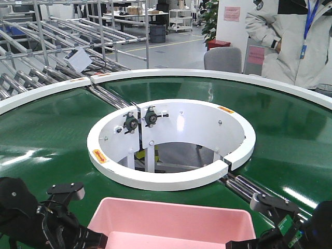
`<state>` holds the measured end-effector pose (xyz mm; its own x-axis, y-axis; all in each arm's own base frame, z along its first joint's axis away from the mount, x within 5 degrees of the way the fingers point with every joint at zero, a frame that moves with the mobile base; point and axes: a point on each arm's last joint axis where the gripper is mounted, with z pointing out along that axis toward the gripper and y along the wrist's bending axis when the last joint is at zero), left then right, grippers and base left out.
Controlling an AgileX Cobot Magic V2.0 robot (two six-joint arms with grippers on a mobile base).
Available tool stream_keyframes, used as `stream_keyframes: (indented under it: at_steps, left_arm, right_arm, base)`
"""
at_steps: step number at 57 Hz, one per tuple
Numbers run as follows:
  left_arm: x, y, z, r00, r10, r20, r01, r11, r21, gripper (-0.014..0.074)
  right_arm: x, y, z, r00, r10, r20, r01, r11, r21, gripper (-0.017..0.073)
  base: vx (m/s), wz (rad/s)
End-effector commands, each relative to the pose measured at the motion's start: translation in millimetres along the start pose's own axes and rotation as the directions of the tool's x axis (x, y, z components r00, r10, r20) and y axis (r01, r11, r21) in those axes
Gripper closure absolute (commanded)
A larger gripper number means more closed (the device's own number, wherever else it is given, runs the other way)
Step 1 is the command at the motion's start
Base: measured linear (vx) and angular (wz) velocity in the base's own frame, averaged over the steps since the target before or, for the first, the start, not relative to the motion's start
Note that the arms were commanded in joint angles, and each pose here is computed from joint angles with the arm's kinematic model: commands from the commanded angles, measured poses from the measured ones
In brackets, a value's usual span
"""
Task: Grab pink bin and stack on right shelf
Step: 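Lower both grippers onto opposite side walls of the pink bin, then close both grippers on the bin walls and lift it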
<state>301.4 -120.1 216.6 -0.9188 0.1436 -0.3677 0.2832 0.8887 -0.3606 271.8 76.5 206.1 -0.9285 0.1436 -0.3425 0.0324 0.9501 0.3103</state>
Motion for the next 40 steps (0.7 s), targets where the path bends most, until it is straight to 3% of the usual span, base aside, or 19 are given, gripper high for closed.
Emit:
stream_keyframes:
  at_steps: [1, 9, 17, 21, 40]
  left_arm:
    - [-10, -18.8, -38, 0.99, 0.007, 0.142, -0.016, 0.998, 0.062, 0.0603]
    - [-8, -30.5, -72, 0.97, 0.024, 0.244, -0.043, 0.997, 0.071, 0.0603]
    - [-3, -41.3, -104, 0.942, -0.017, 0.336, -0.017, 0.995, 0.098, 0.0602]
    - [1, -45.7, -118, 0.928, -0.012, 0.373, -0.029, 0.994, 0.104, 0.0603]
    - [13, -55.4, -143, 0.912, 0.017, 0.41, -0.072, 0.99, 0.119, 0.0602]
  right_arm:
    - [-19, 10.6, -30, 0.985, -0.014, 0.171, 0.022, 0.999, -0.044, 0.0573]
    - [-33, 21.8, -63, 0.959, -0.042, 0.28, 0.064, 0.995, -0.072, 0.0571]
    - [-43, 33.8, -95, 0.939, -0.07, 0.336, 0.107, 0.99, -0.093, 0.0569]
    - [-46, 38.3, -106, 0.938, -0.082, 0.338, 0.122, 0.987, -0.101, 0.0568]
    - [-39, 43.4, -138, 0.913, -0.096, 0.396, 0.154, 0.981, -0.117, 0.0568]
  base:
    - [0.0, 0.0]
    - [0.0, 0.0]
    - [0.0, 0.0]
    - [0.0, 0.0]
    - [0.0, 0.0]
